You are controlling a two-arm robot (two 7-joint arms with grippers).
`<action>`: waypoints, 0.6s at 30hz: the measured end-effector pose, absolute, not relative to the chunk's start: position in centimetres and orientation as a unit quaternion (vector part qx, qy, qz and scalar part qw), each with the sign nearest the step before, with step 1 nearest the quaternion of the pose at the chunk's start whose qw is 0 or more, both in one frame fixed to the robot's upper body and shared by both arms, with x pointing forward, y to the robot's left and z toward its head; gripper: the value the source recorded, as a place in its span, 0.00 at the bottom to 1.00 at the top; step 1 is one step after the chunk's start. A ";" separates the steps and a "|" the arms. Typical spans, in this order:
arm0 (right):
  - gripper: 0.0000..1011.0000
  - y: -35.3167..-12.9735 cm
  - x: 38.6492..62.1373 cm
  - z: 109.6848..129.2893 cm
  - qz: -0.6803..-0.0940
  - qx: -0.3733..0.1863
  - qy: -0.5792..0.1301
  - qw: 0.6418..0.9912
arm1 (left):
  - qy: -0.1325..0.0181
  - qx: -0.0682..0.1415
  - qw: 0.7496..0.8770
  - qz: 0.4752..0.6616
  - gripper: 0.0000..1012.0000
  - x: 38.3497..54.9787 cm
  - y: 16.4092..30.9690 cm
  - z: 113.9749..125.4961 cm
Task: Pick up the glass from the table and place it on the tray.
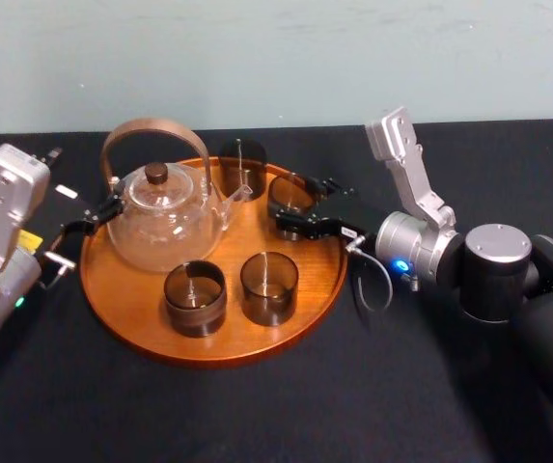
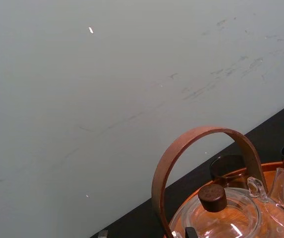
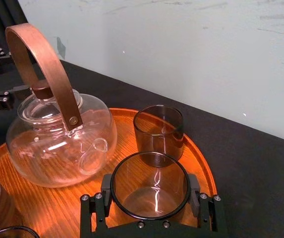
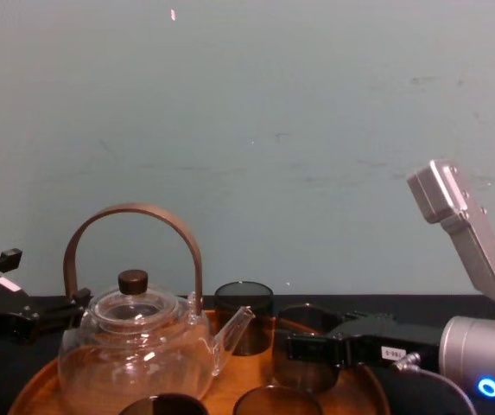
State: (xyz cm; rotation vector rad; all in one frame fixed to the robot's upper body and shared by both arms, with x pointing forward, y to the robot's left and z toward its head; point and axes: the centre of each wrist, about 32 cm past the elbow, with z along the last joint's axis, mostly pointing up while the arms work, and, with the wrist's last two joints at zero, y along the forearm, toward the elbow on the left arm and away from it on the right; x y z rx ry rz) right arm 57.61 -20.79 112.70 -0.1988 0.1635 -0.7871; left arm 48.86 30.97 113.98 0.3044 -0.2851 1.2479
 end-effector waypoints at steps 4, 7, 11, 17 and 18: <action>0.90 -20.8 57.6 112.7 -0.382 -0.097 0.076 0.916 | -0.132 0.141 0.791 0.580 1.00 48.9 31.0 114.0; 0.90 -20.8 57.6 112.6 -0.383 -0.099 0.075 0.915 | -0.132 0.141 0.791 0.580 1.00 48.9 31.0 114.0; 0.90 -20.8 57.5 112.5 -0.383 -0.100 0.074 0.915 | -0.132 0.141 0.791 0.580 1.00 48.9 31.0 114.0; 0.89 -20.8 57.5 112.3 -0.383 -0.102 0.073 0.915 | -0.132 0.141 0.791 0.580 1.00 48.9 31.0 114.0; 0.90 -20.8 57.5 112.3 -0.384 -0.103 0.073 0.915 | -0.132 0.141 0.791 0.580 1.00 48.9 31.0 114.0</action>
